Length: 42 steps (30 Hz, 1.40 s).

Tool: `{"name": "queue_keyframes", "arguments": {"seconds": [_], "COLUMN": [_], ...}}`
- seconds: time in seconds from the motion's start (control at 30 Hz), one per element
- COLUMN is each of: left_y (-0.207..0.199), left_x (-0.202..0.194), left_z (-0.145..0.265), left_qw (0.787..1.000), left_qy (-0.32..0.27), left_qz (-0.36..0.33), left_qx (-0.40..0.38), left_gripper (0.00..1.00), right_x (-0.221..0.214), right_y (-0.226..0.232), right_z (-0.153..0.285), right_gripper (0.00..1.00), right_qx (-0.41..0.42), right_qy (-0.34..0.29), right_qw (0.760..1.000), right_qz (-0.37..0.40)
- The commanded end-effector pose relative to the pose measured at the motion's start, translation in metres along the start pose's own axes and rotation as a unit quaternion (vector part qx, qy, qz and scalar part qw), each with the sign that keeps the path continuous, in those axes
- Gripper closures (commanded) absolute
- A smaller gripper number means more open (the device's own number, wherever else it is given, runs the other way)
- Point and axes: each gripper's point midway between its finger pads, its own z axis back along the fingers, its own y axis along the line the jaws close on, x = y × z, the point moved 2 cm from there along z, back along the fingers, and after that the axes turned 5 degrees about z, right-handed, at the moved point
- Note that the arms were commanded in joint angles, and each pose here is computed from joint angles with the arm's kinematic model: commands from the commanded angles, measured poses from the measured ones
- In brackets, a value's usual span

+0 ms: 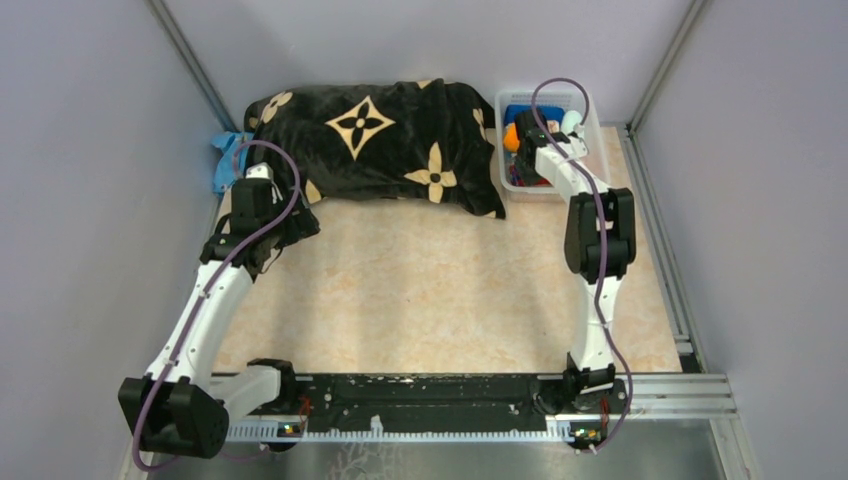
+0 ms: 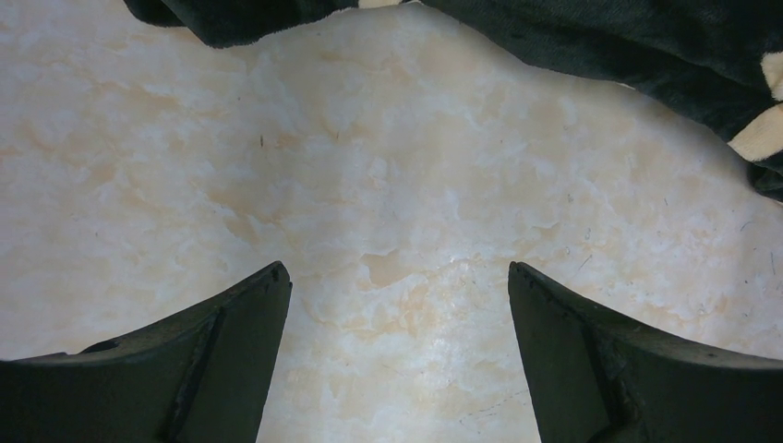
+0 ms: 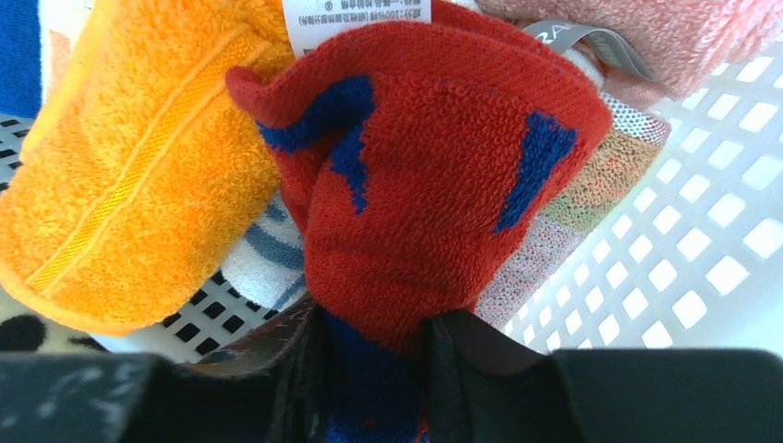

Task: Roll the towels
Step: Place the towel in the bin, then reset both arms

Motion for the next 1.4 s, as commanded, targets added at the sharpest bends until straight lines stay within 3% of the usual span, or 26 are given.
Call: {"name": "queue_keyframes", "arguments": {"seconds": [0.0,0.6,0.93,1.2,1.37], "left_y": [0.001,0.002,-0.001,-0.010,-0.011], "left_x": [0.003,0.007,0.017,0.037,0.054], "left_z": [0.004,0.008,0.019,0.058,0.106], "left_qw": [1.000,1.000,0.999,0.991,0.976], "left_qy": [-0.009,-0.020,-0.047,-0.115,-0.191], "left_qz": [0.001,0.004,0.008,0.012,0.011], "left_qx": [-0.008,-0.007,-0.022,-0.069,-0.101], "left_gripper": [0.07,0.05,0.04,0.04,0.03], "right_x": [0.012,0.029,0.036,0.055,0.078], "right_y": [0.010,0.007,-0.014,-0.073,-0.118], "right_z": [0.025,0.060,0.109,0.191,0.256], "right_gripper": [0.63,0.35,0.28,0.13,0.12], "right_qx": [0.028,0.038,0.094,0.210,0.282], "right_qy": [-0.002,-0.012,-0.009,-0.074,-0.173], "right_qw": [1.000,0.999,0.995,0.965,0.922], "right_qz": [-0.008,-0.016,0.009,0.138,0.199]}}
